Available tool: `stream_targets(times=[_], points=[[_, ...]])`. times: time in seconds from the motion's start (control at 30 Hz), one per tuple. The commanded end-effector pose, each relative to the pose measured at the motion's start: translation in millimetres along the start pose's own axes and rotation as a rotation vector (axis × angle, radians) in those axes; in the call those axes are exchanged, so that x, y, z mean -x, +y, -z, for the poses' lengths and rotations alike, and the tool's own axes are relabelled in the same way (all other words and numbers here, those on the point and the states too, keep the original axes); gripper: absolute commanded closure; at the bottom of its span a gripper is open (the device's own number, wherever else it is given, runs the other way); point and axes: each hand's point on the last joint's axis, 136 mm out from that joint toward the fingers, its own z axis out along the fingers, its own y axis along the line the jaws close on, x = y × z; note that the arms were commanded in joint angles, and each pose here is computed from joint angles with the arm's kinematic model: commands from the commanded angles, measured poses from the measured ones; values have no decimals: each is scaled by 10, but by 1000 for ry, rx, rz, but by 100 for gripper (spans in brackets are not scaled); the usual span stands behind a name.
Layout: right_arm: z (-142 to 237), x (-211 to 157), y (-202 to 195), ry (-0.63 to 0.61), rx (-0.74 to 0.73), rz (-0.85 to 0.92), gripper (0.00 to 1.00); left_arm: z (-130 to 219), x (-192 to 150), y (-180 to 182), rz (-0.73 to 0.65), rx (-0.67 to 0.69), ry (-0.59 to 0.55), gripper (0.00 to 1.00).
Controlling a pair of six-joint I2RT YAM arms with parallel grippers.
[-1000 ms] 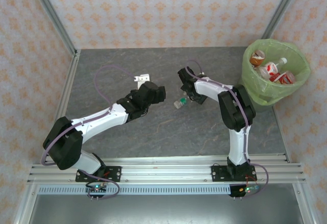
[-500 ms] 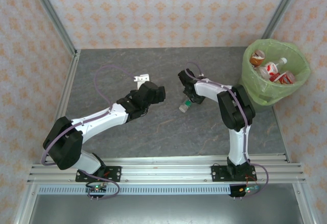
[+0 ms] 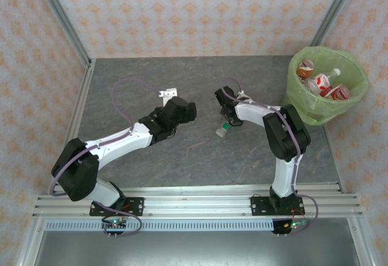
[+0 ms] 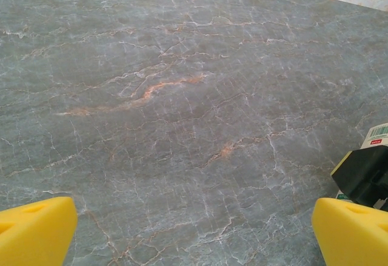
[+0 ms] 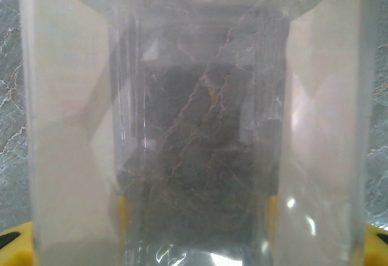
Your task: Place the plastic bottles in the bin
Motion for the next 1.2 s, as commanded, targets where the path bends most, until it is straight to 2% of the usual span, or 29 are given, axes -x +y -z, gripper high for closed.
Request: stream_targets(times=[0.0,0.17,0.43,0.57,0.87,1.17], points=[[146,163,48,-68,45,37,50,-37,27,32,25,15,1,0],[219,220,7,-103,53,41,50,-36,25,-22,25,-17,5,0],[547,422,55,-210,177,39,50,104,55,-398,9,-262,-12,0],[746,456,116,-241,294,26,51,190,76,-543,-28,-354,-17,0],[1231,688,161,-387,460,30,52,278,108,-674,-56,-430,-21,0],[1791,1010,71,-538,521,43,53,362,138,-835,-68,-514,-18,0]])
